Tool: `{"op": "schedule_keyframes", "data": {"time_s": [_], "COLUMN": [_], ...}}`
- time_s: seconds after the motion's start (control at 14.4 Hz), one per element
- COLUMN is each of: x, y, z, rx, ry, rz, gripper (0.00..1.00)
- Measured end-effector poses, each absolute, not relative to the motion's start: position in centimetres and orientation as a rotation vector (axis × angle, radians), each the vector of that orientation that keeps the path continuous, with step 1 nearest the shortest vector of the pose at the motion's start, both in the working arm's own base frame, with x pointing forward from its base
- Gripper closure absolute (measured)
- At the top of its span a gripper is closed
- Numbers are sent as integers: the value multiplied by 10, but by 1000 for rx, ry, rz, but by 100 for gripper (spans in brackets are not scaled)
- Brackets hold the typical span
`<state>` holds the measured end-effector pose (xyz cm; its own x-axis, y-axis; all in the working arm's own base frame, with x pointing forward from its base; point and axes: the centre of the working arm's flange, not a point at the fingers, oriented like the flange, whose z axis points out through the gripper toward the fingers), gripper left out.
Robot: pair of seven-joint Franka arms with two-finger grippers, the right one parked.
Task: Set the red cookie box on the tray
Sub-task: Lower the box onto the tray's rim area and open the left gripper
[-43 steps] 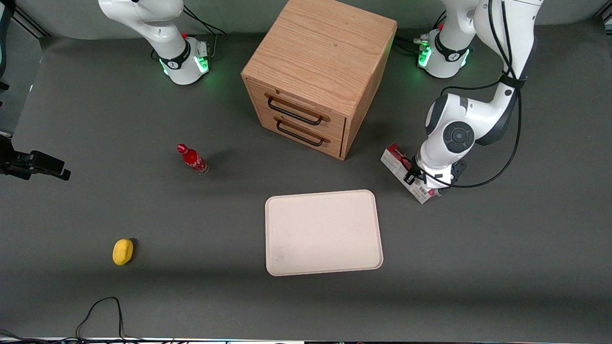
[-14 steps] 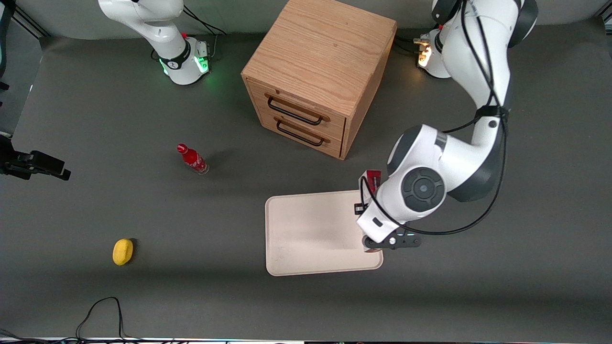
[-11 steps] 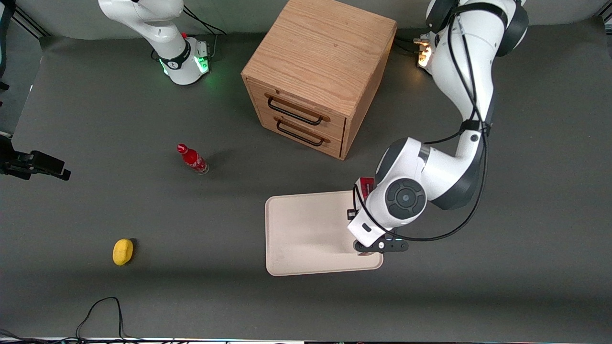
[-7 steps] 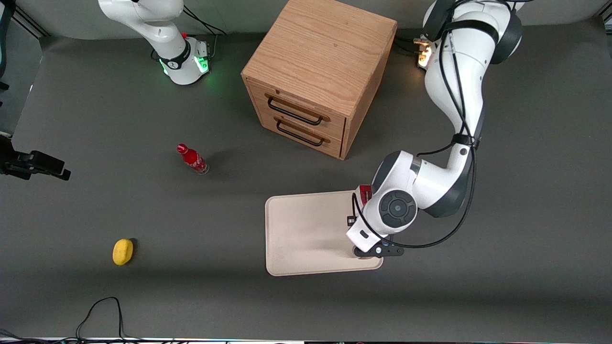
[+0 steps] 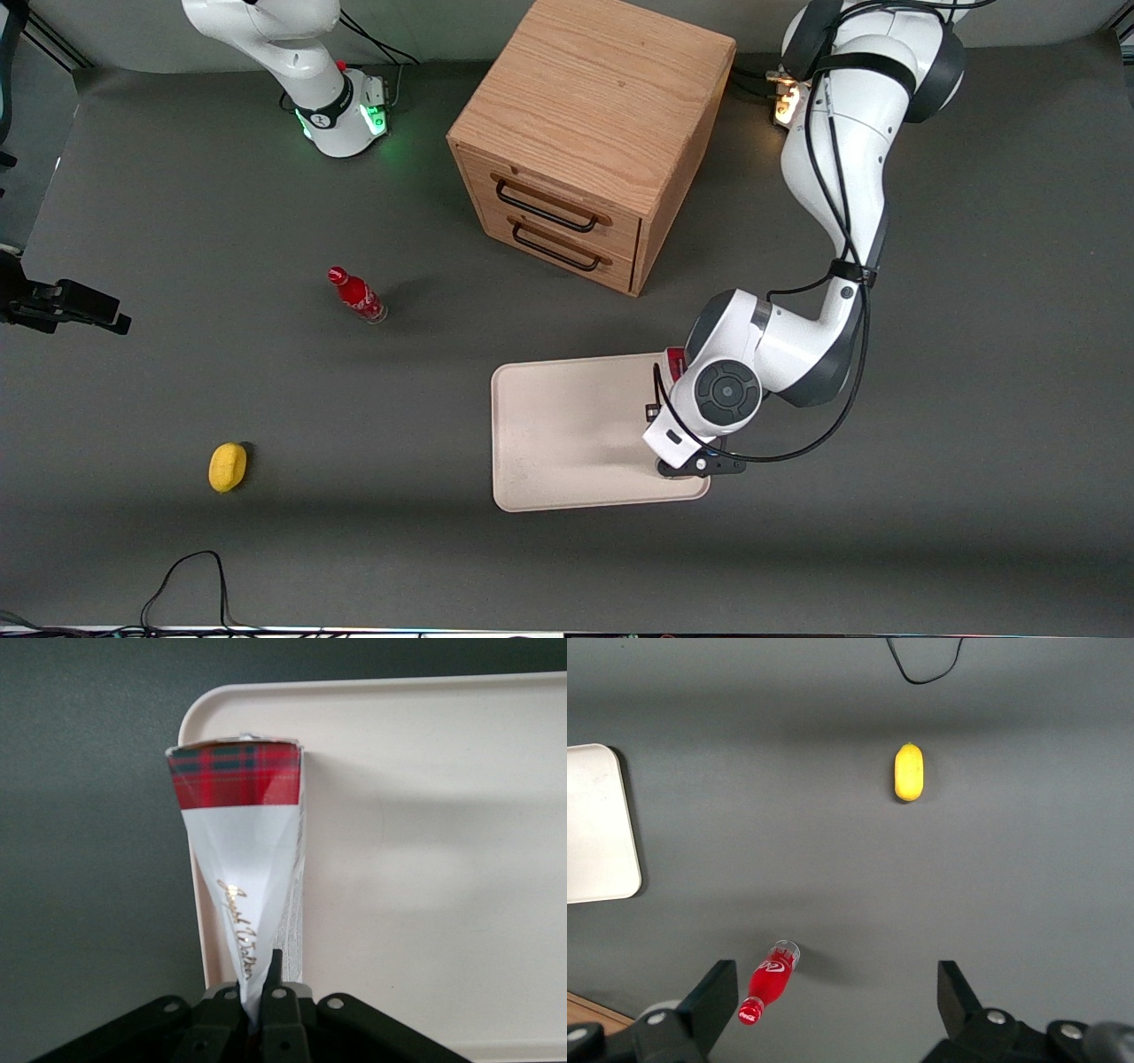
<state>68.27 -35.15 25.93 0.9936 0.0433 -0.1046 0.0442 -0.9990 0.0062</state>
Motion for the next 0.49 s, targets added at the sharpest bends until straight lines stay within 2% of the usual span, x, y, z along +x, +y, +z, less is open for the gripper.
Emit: {"op": "schedule_keyframes", "data": {"time_s": [0.07, 0.14, 0.35, 0.49], "x": [683, 684, 688, 689], "y": [-351, -350, -349, -345], "z": [259, 259, 281, 323], "rx": [3134, 3146, 3144, 3131], "ry": [65, 57, 57, 63], "rz": [-159, -145, -90, -30], "gripper": [94, 86, 54, 32]}}
